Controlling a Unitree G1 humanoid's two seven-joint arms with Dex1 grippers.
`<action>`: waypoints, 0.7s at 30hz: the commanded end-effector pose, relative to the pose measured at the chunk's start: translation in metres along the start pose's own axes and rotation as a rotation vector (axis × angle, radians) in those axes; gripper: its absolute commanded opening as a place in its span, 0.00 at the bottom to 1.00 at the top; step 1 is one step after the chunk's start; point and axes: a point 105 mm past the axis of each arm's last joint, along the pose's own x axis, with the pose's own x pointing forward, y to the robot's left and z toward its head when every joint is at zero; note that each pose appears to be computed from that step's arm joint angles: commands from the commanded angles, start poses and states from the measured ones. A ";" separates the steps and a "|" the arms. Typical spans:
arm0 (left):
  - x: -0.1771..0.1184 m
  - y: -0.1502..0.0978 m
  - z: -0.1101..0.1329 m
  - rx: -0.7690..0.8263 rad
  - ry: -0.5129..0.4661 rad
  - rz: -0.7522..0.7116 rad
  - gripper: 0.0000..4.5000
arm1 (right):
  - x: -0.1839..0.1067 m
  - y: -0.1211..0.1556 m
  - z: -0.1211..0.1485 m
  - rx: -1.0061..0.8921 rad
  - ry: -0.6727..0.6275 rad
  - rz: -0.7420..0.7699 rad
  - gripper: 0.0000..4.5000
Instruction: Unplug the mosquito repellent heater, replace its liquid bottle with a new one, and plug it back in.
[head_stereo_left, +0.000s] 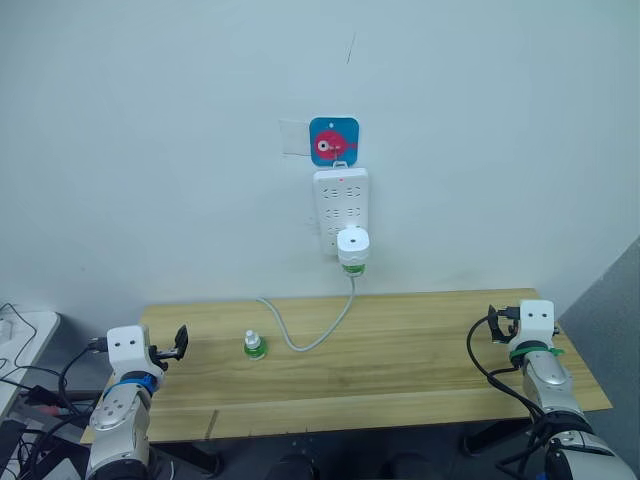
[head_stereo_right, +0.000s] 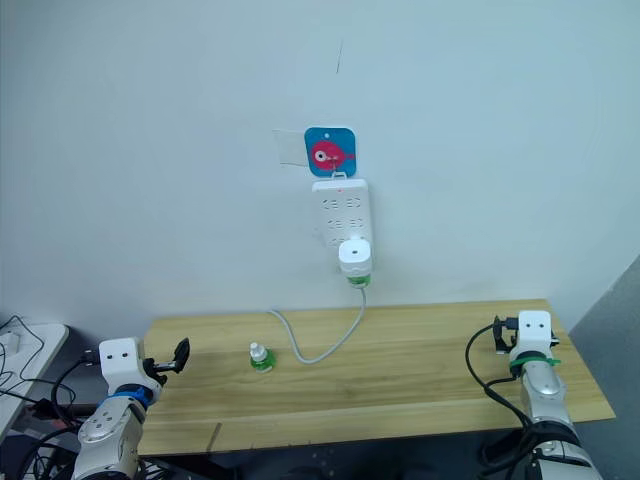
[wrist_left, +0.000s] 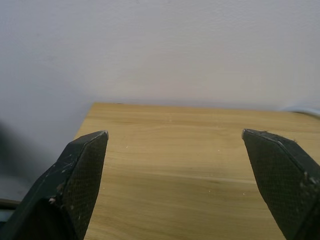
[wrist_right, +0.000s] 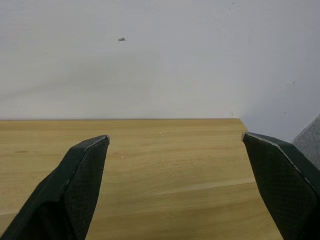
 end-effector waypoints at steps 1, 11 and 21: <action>0.003 0.004 0.012 0.018 -0.032 -0.004 1.00 | 0.002 -0.012 0.019 -0.006 -0.075 -0.033 0.99; 0.006 0.006 0.018 0.011 -0.059 -0.010 1.00 | -0.003 -0.015 0.017 -0.013 -0.073 -0.041 0.99; 0.002 0.001 0.028 -0.023 -0.092 -0.086 1.00 | -0.007 -0.005 0.019 -0.018 -0.084 -0.004 0.99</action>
